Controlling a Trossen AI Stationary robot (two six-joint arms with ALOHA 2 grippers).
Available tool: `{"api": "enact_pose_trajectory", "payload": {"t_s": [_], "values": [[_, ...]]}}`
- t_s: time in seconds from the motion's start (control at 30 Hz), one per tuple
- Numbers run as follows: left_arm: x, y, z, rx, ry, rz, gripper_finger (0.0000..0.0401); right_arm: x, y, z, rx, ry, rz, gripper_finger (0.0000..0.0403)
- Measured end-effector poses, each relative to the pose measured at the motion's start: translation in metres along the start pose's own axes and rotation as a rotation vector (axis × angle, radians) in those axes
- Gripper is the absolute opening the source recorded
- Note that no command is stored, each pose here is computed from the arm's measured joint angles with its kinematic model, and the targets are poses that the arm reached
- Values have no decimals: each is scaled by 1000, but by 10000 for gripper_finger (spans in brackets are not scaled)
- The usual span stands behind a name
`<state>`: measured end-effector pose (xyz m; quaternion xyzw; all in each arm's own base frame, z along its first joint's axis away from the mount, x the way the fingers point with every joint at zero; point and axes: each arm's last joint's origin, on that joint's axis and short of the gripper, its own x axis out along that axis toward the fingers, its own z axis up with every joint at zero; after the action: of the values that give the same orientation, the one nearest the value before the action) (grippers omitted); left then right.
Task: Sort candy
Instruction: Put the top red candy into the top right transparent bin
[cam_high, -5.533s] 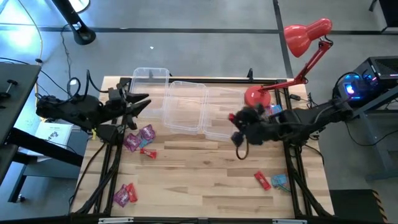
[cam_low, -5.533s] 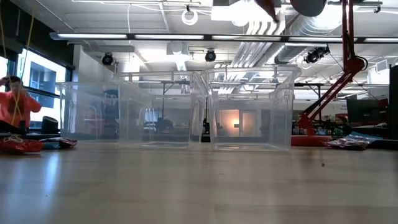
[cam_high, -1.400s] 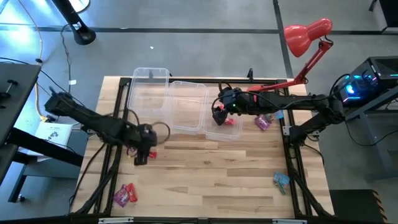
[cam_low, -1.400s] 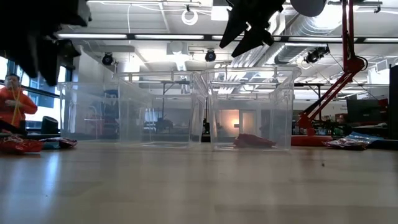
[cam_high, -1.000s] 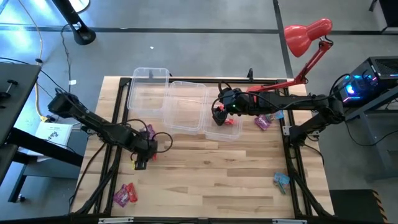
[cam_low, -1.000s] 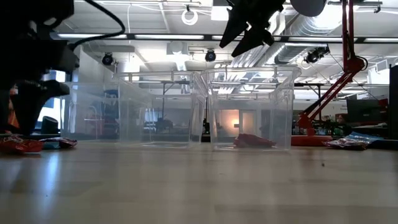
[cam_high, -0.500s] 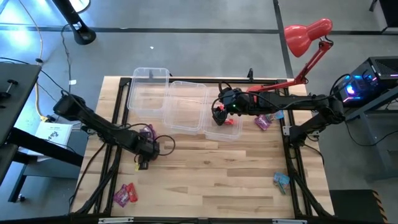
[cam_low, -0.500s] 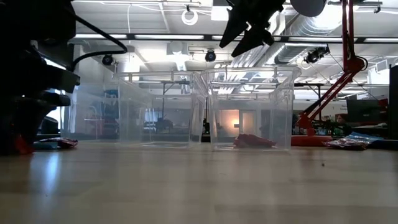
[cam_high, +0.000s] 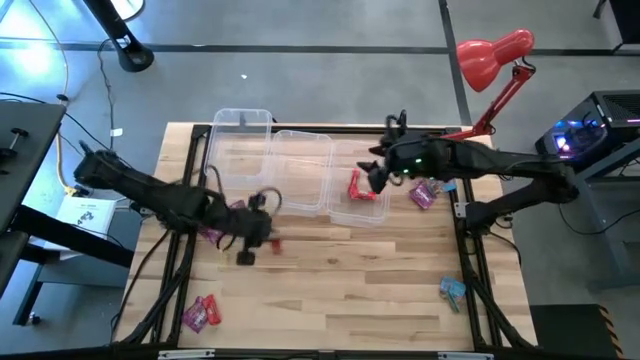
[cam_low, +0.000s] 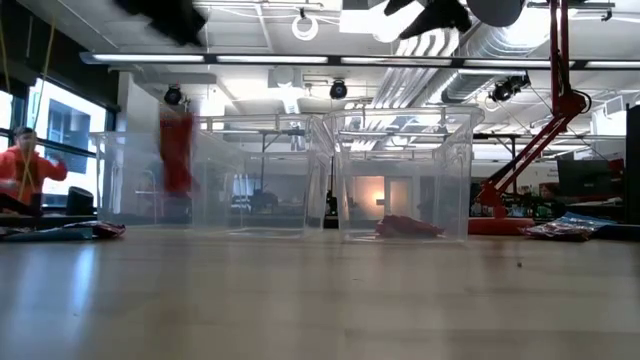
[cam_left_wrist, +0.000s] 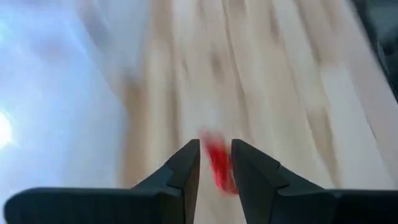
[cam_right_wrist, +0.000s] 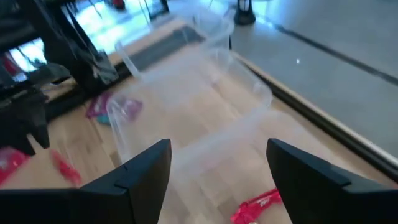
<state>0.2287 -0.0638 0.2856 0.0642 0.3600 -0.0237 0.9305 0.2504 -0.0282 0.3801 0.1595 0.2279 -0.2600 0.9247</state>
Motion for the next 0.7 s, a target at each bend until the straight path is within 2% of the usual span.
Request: {"api": "enact_pose_trajectory", "payload": {"t_s": [0.1,0.17,0.27,0.33,0.4,0.5,0.7], "values": [[-4,26,32,37,-227,106,78,-15,-5,4,16,-45,1,259],[6,47,46,32,-313,145,68,-20,-7,6,23,-62,1,259],[27,75,56,20,-340,160,53,-23,-8,6,32,-68,-1,259],[40,86,60,-24,-303,117,47,-23,-8,5,29,-58,1,259],[50,85,58,-61,-223,23,47,-23,-8,4,23,-39,7,259],[58,67,54,-21,-119,-102,63,-22,-9,1,14,-17,0,259],[59,38,46,82,-5,-155,133,-22,-10,0,-11,-8,-22,259]]}}
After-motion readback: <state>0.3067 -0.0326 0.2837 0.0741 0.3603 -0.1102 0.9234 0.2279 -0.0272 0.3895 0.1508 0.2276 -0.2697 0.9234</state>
